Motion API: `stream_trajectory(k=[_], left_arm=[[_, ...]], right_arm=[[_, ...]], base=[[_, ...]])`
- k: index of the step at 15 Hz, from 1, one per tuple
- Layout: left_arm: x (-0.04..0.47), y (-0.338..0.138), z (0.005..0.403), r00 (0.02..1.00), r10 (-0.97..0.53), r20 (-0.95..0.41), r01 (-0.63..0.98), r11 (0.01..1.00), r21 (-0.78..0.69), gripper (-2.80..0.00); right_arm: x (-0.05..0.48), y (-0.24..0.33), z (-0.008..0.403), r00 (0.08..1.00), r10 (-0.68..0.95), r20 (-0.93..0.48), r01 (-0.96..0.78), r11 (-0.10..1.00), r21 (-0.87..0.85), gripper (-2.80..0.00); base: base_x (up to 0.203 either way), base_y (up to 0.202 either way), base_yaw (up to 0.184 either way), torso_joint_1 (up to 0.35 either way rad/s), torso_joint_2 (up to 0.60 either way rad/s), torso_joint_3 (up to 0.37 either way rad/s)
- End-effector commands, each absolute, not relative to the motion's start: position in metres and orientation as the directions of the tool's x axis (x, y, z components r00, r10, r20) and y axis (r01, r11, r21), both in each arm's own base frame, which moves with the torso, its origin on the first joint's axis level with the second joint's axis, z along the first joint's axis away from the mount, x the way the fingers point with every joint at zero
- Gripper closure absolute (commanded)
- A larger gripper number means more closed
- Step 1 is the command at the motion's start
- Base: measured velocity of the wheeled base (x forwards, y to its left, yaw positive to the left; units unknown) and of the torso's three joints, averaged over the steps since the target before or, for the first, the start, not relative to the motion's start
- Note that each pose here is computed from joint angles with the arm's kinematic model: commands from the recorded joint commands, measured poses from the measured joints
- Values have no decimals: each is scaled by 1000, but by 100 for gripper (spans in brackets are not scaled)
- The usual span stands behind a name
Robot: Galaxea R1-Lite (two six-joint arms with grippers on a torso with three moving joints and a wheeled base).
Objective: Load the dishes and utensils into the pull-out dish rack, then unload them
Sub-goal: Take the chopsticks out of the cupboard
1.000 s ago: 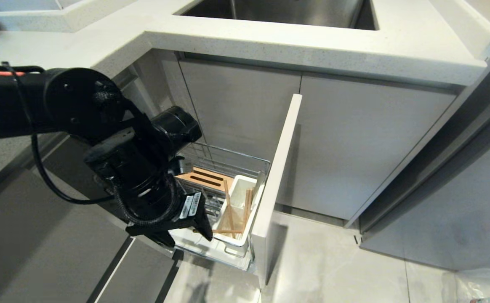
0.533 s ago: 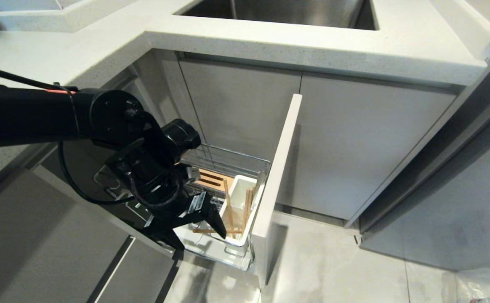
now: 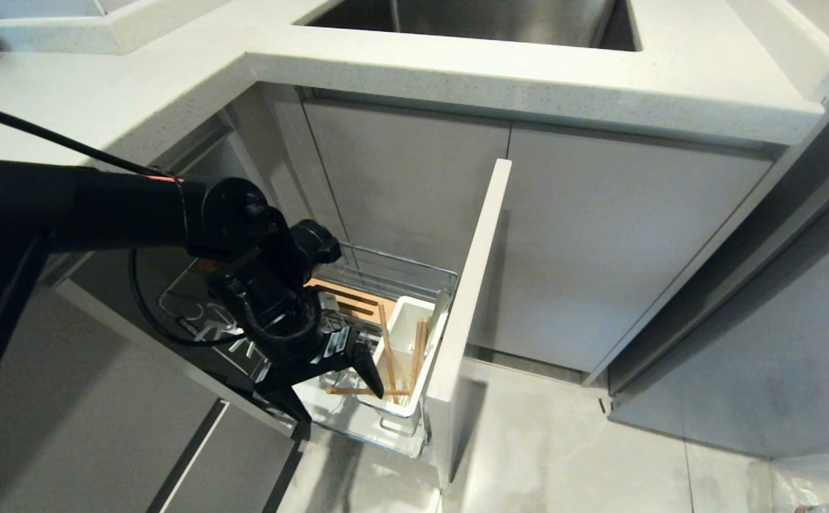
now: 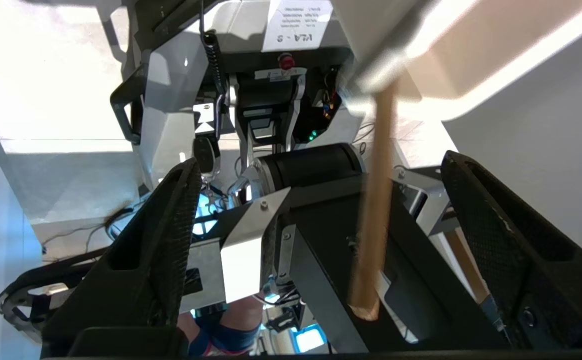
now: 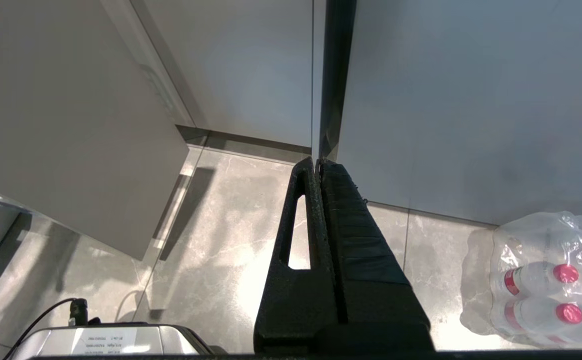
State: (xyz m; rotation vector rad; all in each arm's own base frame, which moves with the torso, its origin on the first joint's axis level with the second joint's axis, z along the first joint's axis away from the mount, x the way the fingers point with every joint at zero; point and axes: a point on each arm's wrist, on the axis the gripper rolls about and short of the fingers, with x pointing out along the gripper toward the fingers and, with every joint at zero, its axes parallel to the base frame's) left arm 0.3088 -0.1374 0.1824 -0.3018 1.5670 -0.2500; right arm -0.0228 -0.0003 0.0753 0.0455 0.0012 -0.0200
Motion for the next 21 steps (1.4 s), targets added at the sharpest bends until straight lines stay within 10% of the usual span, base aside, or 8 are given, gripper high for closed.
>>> stream_trajectory(k=[1,6,8,21], left_arm=[[315,-135,176,-20,-339,-941,-57,940,-337,-280],[318,-135,171,-35,-332,-943,-62,942,-329,-280],[318,-135,171,-39,-330,-943,-65,943,-327,0],[314,-137,176,-41,-333,-942,-59,942,-331,0]], right_arm=[[-23,0,75,1000,-20,-3,20,999,46,0],[-23,0,75,1000,-20,-3,20,999,45,0],[-23,0,75,1000,-20,-3,20,999,45,0],[-23,0,75,1000,-20,-3,20,999,44,0]], base=[[0,0,0,0,0,0],[0,0,0,0,0,0],[0,0,0,0,0,0],[0,0,0,0,0,0]])
